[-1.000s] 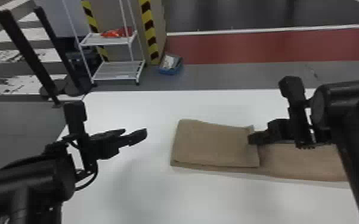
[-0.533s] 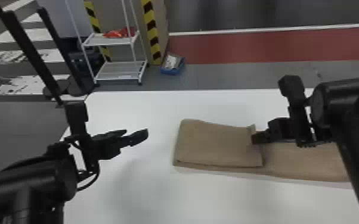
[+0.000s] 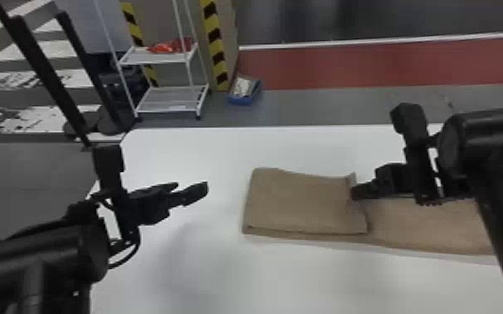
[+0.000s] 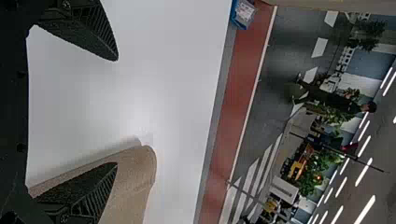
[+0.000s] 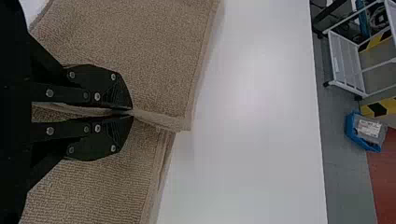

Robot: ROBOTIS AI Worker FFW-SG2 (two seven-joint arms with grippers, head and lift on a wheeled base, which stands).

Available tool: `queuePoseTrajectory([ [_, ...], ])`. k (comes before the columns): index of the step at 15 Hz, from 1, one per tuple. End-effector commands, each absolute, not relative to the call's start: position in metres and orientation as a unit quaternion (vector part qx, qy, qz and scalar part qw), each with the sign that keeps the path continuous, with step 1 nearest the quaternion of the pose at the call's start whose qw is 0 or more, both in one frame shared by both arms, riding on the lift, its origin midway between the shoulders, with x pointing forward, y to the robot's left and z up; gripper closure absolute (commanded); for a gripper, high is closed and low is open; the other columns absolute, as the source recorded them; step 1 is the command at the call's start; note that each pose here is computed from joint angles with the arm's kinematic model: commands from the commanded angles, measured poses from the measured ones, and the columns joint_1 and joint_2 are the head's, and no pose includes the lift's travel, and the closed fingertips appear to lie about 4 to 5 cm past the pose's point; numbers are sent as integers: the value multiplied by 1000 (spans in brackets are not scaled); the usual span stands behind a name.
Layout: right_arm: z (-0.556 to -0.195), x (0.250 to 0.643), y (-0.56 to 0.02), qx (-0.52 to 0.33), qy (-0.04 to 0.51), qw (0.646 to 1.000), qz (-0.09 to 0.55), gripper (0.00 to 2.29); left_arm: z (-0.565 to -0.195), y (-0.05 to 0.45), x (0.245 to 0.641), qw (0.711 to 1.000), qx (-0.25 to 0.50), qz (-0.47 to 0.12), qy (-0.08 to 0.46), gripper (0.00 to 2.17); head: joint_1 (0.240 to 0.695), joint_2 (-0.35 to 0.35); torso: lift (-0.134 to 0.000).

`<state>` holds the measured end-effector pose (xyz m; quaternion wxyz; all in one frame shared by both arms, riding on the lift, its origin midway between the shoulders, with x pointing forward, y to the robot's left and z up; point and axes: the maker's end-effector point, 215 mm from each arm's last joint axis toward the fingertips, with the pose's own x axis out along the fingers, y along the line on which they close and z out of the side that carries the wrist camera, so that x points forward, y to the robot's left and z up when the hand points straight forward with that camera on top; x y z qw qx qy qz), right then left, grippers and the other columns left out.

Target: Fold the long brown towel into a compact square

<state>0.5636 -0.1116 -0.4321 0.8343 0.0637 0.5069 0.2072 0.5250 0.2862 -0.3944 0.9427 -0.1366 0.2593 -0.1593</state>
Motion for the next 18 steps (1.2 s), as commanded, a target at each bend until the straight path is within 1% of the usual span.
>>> queuePoseTrajectory([
  [1,-421,559,-102,75,501,833,222,1025,-394,291,524,944,-136,-155,259,87,695,174,-124],
  [3,-410,556,-95,81,492,835,233,1025,-393,296,524,944,-134,-153,258,87,695,184,-124],
  [5,-398,543,-89,98,489,831,245,1025,-391,300,525,945,-136,-151,255,87,695,199,-124],
  [7,-383,537,-84,113,468,837,260,1021,-390,304,526,946,-134,-147,256,87,695,209,-124],
  [8,-381,538,-91,120,463,840,255,1021,-390,305,526,946,-133,-146,256,87,695,215,-124],
  [10,-383,539,-99,133,463,841,248,1025,-391,302,527,945,-133,-148,258,87,695,220,-124],
  [12,-394,538,-115,150,470,838,231,1025,-395,300,527,944,-133,-149,261,87,695,209,-124],
  [16,-410,526,-114,155,483,830,231,1025,-397,302,529,945,-134,-146,262,87,695,192,-124],
  [17,-408,525,-113,157,481,830,234,1021,-396,303,530,945,-134,-145,261,87,695,193,-124],
  [18,-393,530,-115,164,463,837,240,1021,-395,304,530,945,-134,-144,260,87,695,194,-124],
])
